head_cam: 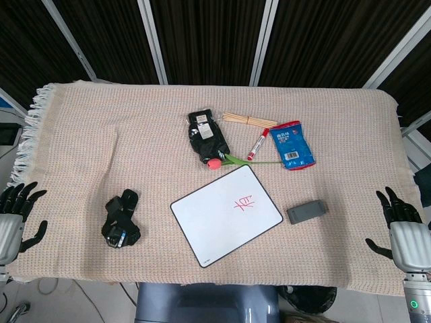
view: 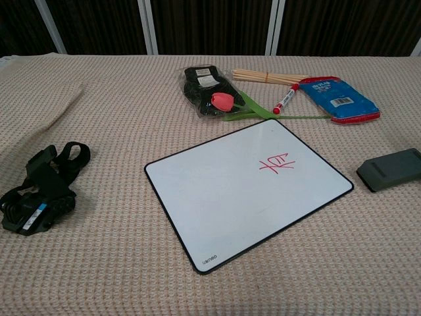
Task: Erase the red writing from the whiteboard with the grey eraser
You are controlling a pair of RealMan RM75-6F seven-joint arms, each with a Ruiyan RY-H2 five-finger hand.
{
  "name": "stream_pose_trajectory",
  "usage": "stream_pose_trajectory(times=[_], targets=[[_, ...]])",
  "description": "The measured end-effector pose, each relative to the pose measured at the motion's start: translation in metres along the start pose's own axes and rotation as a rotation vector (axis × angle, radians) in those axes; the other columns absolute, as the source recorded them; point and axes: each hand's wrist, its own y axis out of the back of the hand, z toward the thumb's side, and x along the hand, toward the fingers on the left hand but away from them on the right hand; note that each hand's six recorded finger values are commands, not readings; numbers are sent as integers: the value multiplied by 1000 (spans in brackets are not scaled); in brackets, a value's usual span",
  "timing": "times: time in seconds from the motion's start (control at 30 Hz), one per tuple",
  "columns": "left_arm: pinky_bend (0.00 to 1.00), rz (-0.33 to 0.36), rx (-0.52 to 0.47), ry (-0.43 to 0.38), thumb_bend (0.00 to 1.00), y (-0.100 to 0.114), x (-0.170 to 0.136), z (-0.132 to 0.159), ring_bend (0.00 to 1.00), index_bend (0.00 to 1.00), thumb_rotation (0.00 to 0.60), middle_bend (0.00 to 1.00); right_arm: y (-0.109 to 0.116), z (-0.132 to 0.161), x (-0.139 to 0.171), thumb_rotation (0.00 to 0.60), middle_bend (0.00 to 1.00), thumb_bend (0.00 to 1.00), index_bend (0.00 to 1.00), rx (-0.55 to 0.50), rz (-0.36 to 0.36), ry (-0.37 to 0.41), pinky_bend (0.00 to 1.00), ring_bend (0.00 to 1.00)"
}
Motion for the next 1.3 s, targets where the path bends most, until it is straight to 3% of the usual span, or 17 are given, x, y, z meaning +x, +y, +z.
stream_pose_trajectory(times=[0.83,1.3], targets=[[36,-1,-10,8,383,2,-4,-3,0,133,600,37,0,0,1,600,7,70,0,-10,5,-2,192,156],[35,-8,10,-1,383,0,-5,0,0,148,600,37,-14,5,-9,600,95,72,0,-112,134,111,192,167]])
